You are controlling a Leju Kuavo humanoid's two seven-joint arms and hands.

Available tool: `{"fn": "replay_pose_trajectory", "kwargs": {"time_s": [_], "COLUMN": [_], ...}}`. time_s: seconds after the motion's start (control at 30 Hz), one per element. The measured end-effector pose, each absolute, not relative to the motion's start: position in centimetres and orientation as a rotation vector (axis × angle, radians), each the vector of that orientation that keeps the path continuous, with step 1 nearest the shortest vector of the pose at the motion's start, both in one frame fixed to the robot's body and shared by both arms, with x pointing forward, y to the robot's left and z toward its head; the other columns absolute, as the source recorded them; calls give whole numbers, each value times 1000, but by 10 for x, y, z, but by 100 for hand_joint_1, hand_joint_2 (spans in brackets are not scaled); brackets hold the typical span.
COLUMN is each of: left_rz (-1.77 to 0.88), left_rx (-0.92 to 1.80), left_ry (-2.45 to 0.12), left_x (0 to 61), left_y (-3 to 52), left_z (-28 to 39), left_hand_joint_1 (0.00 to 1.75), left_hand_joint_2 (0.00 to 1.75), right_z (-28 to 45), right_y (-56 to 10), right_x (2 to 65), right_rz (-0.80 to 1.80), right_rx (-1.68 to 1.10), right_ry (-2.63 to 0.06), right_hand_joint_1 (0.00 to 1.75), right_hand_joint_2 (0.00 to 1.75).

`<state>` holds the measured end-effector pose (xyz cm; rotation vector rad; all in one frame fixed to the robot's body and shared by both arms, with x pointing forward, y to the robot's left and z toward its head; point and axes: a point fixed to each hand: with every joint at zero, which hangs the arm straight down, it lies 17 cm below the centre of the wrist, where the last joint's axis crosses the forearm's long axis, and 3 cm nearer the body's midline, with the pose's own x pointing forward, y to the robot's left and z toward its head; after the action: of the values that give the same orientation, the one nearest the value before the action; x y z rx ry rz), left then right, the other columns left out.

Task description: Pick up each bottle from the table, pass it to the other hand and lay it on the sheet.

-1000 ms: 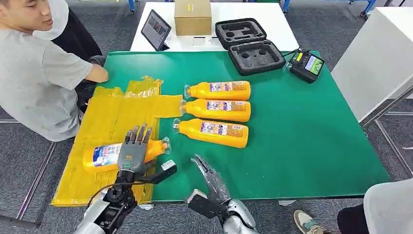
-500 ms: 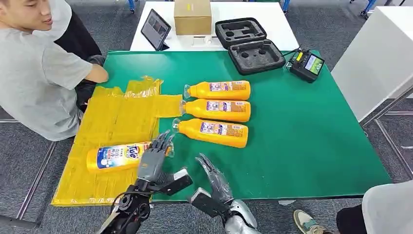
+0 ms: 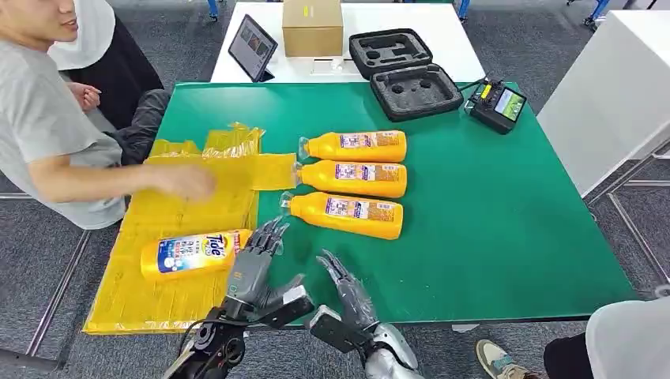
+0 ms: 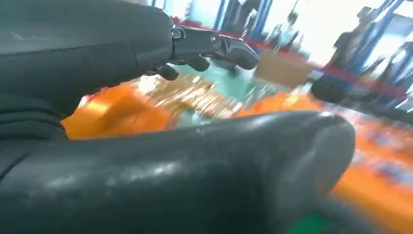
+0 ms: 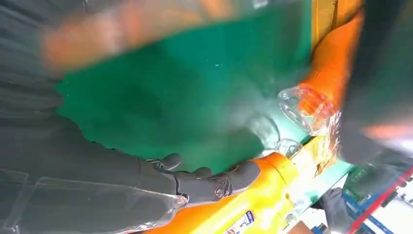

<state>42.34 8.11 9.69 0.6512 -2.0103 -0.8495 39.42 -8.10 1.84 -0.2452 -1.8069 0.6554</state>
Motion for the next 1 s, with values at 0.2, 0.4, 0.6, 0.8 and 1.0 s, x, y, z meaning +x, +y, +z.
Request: {"fn": "replay_pose_trajectory", "kwargs": {"time_s": [0.2, 0.4, 0.6, 0.8, 1.0], "left_rz": [-555, -274, 30, 142, 173], "left_rx": [627, 616, 552, 528, 505], "left_ry": [-2303, -2404, -2412, -2428, -2428], "left_x": [391, 373, 364, 356, 354], "left_y": [80, 104, 145, 161, 163], "left_z": [194, 255, 287, 303, 305], "left_hand_joint_1": [0, 0, 0, 0, 0], "left_hand_joint_2": [0, 175, 175, 175, 175], "right_z": [78, 120, 122, 123, 118], "right_y": [-63, -87, -143, -187, -205], "right_x": [375, 389, 421, 455, 465], "right_rz": [921, 1000, 966, 941, 926], "right_rx": [-555, -842, -1027, -1136, -1158], "right_ry": [-2084, -2119, -1984, -1876, -1827], "right_hand_joint_1": [0, 0, 0, 0, 0], "right_hand_joint_2": [175, 175, 175, 175, 175]}}
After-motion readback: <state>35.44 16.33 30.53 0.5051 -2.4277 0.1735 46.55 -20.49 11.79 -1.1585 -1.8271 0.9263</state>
